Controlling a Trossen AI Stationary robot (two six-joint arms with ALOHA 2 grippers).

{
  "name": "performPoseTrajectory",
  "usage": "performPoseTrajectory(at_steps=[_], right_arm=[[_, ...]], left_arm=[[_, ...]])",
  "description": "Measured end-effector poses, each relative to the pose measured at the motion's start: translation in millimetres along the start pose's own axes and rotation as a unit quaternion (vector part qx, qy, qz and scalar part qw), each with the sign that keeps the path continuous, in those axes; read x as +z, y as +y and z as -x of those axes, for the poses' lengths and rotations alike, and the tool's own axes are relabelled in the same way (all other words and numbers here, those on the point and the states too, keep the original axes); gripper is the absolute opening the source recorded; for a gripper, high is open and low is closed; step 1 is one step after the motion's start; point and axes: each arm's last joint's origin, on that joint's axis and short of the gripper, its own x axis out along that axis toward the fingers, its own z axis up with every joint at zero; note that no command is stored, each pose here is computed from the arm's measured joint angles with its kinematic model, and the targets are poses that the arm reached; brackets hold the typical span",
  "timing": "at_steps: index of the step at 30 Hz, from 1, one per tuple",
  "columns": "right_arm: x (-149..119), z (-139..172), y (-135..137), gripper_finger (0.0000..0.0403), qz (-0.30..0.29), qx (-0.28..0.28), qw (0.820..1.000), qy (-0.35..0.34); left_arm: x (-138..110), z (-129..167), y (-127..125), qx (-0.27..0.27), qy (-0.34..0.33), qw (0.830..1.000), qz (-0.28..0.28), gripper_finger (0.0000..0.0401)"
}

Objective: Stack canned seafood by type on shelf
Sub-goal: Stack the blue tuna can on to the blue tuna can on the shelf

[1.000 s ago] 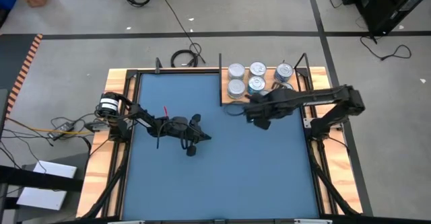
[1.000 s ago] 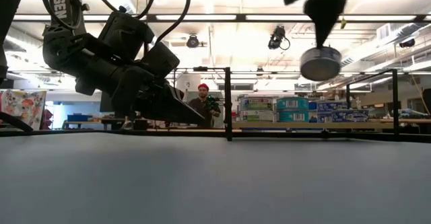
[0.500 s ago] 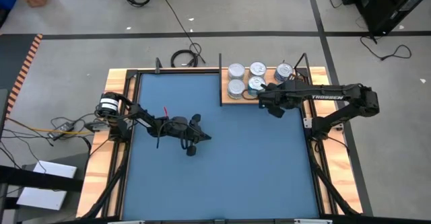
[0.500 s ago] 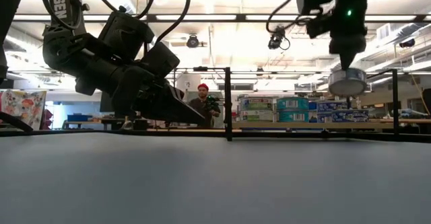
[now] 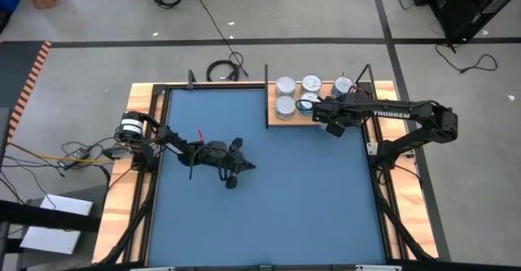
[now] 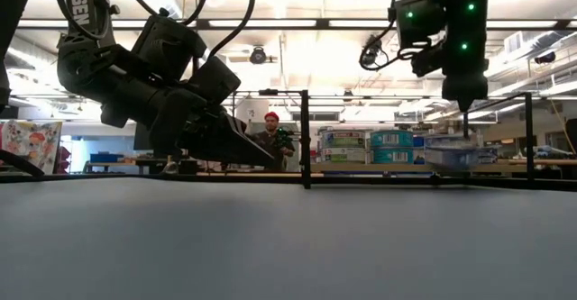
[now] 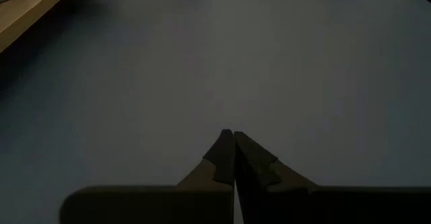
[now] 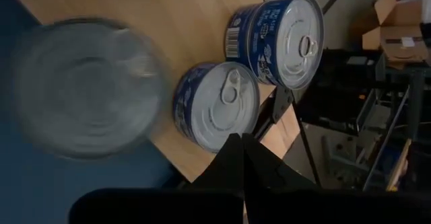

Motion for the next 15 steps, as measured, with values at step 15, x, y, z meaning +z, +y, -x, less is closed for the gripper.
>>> performPoseTrajectory(at_steps=[15], right_arm=[[-1.0, 27.2, 29.7, 0.0037, -0.026, 0.273, 0.961, -0.019]], left_arm=[[0.0, 0.0, 0.0, 0.000, 0.000, 1.000, 0.000, 0.0005]])
